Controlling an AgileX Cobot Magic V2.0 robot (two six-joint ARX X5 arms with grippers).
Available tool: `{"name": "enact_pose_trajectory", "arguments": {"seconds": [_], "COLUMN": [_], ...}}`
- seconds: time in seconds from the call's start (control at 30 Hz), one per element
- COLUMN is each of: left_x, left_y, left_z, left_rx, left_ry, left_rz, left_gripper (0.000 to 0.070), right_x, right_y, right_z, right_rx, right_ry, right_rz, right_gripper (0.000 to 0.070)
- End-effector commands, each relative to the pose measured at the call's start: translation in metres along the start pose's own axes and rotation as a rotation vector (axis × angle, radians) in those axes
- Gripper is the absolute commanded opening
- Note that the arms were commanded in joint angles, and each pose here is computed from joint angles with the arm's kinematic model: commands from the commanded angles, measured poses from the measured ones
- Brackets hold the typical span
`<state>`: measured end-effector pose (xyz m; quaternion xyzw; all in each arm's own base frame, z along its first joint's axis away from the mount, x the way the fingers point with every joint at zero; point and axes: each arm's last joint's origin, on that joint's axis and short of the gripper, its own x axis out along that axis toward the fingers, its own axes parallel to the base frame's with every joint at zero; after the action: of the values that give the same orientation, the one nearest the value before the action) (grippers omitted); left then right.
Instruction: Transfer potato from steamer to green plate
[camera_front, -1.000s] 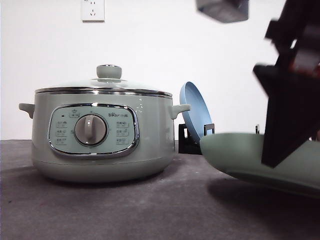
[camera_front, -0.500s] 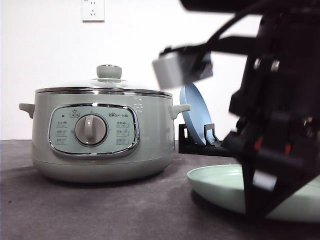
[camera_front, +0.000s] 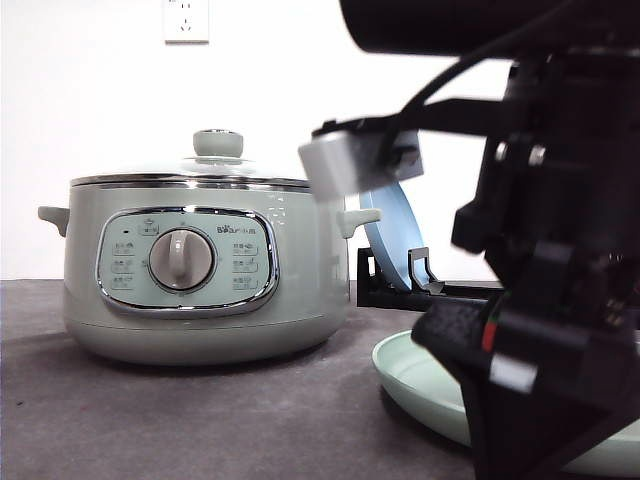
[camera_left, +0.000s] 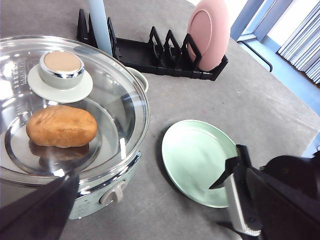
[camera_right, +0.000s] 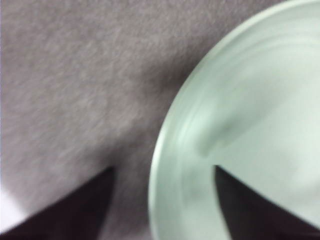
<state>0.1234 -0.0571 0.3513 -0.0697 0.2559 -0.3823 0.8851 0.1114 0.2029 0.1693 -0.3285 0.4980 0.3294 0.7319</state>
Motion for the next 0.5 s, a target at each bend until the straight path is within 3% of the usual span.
{"name": "enact_pose_trajectory", "arguments": {"seconds": [0.0, 0.47], "left_x": [-0.002, -0.002], "left_y": [-0.003, -0.003], "left_z": [0.007, 0.007], "left_rx": [0.034, 0.034], "left_ry": [-0.022, -0.022], "left_rz": [-0.014, -0.014], "left_gripper": [0.07, 0.07], "right_x": [-0.01, -0.084], "right_y": [0.001, -0.017], "right_z": [0.008, 0.008], "right_rx": [0.032, 0.138], "right_ry": [-0.037, -0.248], "right_rz": [0.036, 0.29], "right_gripper": [0.0496, 0.0498]}}
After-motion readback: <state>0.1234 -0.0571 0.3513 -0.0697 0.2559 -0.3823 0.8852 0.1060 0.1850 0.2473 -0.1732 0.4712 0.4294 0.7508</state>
